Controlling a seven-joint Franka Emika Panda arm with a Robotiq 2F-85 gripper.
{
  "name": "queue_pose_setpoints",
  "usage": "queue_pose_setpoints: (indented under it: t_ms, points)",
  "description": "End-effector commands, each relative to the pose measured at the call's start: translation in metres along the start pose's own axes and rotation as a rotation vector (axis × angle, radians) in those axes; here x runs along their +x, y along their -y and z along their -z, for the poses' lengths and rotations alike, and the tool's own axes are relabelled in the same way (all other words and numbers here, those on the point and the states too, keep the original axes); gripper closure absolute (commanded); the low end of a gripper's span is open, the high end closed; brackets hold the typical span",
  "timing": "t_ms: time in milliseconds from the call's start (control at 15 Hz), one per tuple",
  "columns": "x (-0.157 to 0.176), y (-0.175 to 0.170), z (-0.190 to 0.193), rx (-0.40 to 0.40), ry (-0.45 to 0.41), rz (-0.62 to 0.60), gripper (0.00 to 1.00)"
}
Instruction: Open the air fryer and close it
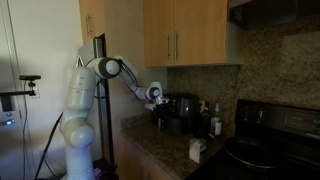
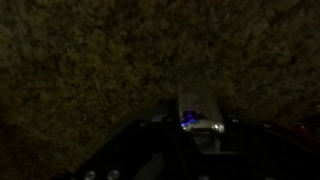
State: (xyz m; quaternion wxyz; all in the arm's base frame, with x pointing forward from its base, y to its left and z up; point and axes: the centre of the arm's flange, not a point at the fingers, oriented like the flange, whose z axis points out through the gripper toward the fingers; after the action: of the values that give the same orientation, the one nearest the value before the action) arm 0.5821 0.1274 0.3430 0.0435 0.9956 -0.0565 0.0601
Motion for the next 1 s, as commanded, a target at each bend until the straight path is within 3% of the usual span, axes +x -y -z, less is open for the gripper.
queue_pose_setpoints:
  t_ms: [0,600,933]
  points:
    - [-0.016,-0.008,-0.005,-0.036,0.131,-0.001,0.94]
    - [-0.034,-0.009,-0.011,-0.014,0.349,0.063,0.94]
    - [-0.037,-0.012,-0.002,-0.067,0.427,0.081,0.94]
